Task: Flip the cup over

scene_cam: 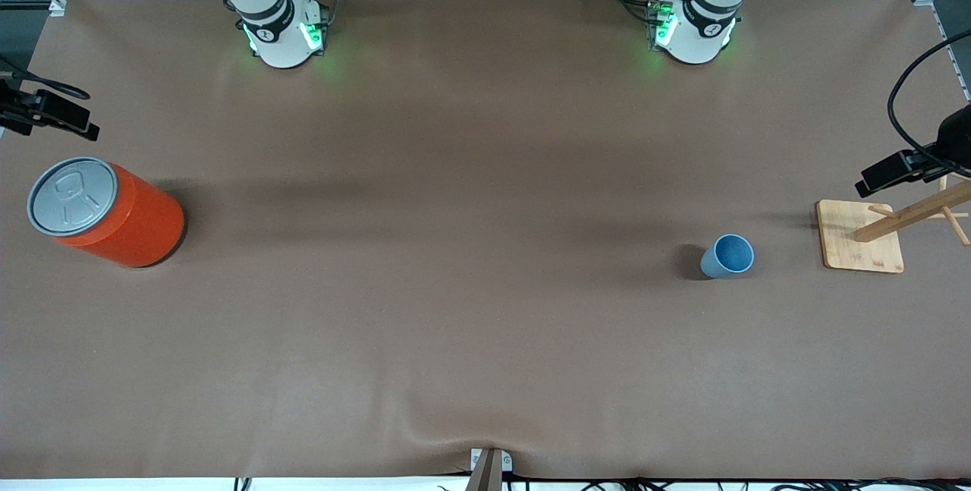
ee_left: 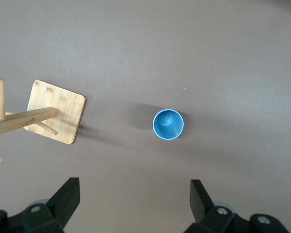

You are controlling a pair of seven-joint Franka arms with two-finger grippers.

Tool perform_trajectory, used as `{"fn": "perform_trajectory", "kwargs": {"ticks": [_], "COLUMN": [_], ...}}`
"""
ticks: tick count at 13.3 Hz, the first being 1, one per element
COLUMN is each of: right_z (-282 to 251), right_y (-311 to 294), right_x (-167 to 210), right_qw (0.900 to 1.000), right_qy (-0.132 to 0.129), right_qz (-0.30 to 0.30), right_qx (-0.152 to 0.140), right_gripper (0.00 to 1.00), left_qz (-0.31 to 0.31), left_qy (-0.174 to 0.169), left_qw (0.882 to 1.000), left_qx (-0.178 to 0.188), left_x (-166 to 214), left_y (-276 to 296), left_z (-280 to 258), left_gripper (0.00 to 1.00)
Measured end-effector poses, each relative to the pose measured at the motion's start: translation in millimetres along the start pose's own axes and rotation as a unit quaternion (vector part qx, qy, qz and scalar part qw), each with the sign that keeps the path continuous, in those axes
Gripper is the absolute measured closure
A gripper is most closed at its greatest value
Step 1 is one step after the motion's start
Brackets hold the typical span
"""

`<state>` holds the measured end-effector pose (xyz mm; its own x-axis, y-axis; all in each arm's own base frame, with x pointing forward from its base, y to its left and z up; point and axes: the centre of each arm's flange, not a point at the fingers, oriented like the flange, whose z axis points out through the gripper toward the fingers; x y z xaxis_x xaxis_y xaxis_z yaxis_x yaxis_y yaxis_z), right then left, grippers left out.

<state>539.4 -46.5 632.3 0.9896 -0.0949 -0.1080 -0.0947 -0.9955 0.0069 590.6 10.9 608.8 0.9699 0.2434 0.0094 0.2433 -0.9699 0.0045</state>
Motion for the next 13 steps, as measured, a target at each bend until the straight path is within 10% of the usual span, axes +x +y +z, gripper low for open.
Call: {"fn": "perform_trajectory", "kwargs": {"ticks": [13], "right_z": [13], "right_y": [-10], "right_x": [4], "right_qw": [1.0], "right_qy": [-0.002], "right_qz": [-0.009], "right_qx": [-0.001], "right_gripper": [0.0], "left_qz": [0.028], "left_qy": [0.0], "left_qw": [0.999], "left_qx": [0.018], "left_x": [-71], "left_y": [48], "left_z": [-22], "left_gripper": [0.0]}}
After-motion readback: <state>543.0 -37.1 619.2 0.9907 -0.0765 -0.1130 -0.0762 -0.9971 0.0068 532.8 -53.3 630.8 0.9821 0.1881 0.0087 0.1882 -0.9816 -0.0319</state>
